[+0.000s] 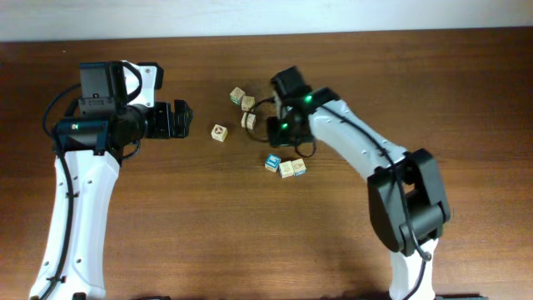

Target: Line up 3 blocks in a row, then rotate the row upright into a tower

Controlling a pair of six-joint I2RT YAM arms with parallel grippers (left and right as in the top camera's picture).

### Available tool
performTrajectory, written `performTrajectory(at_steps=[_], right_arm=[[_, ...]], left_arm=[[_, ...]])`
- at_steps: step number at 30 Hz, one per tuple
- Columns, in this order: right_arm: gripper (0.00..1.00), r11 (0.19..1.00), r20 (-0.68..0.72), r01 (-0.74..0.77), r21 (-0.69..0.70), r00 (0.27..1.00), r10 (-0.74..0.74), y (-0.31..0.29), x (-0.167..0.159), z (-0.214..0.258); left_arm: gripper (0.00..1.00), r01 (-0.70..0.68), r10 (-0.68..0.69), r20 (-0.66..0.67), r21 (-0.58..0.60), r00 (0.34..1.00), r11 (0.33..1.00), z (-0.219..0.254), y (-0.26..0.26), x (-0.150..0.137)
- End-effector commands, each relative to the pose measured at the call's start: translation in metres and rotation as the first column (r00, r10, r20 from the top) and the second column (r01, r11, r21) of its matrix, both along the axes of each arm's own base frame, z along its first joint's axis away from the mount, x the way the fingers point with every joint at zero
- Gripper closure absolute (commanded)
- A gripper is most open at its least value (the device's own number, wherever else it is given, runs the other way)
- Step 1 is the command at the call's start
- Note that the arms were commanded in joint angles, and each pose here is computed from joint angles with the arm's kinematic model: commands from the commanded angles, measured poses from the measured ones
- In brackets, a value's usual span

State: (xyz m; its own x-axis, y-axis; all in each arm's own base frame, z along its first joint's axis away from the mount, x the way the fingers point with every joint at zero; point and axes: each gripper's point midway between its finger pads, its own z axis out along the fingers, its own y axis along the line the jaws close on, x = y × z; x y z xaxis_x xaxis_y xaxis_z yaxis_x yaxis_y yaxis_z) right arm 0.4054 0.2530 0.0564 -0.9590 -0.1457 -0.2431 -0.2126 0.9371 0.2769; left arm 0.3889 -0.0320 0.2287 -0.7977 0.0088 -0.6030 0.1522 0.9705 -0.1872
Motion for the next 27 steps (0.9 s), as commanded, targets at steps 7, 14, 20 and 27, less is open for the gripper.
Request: performTrajectory(at_steps=[7, 14, 20, 27], right_arm=[[0.88, 0.994, -0.046, -0.092, -0.059, 0.995, 0.089, 0.016, -0.018, -0.033], [0.91, 0.939, -0.105, -0.344, -0.015, 0.934, 0.340, 0.019, -0.049, -0.034], [0.91, 0.869, -0.133, -0.495, -0.010, 0.862, 0.489, 0.013, -0.067, -0.034], [0.90, 0.899, -0.147, -0.437, -0.013, 0.890, 0.431, 0.014, -0.062, 0.031]], left_arm=[[0.01, 0.011, -0.010, 0.049, -0.019, 0.999, 1.000, 0.012, -0.004, 0.008], [0.01, 0.009, -0.008, 0.049, -0.016, 0.999, 1.000, 0.012, -0.003, 0.009], [0.01, 0.009, -0.008, 0.049, -0.016, 0.999, 1.000, 0.012, -0.004, 0.009], [0.01, 0.009, -0.008, 0.048, -0.016, 0.999, 1.000, 0.012, -0.004, 0.009]])
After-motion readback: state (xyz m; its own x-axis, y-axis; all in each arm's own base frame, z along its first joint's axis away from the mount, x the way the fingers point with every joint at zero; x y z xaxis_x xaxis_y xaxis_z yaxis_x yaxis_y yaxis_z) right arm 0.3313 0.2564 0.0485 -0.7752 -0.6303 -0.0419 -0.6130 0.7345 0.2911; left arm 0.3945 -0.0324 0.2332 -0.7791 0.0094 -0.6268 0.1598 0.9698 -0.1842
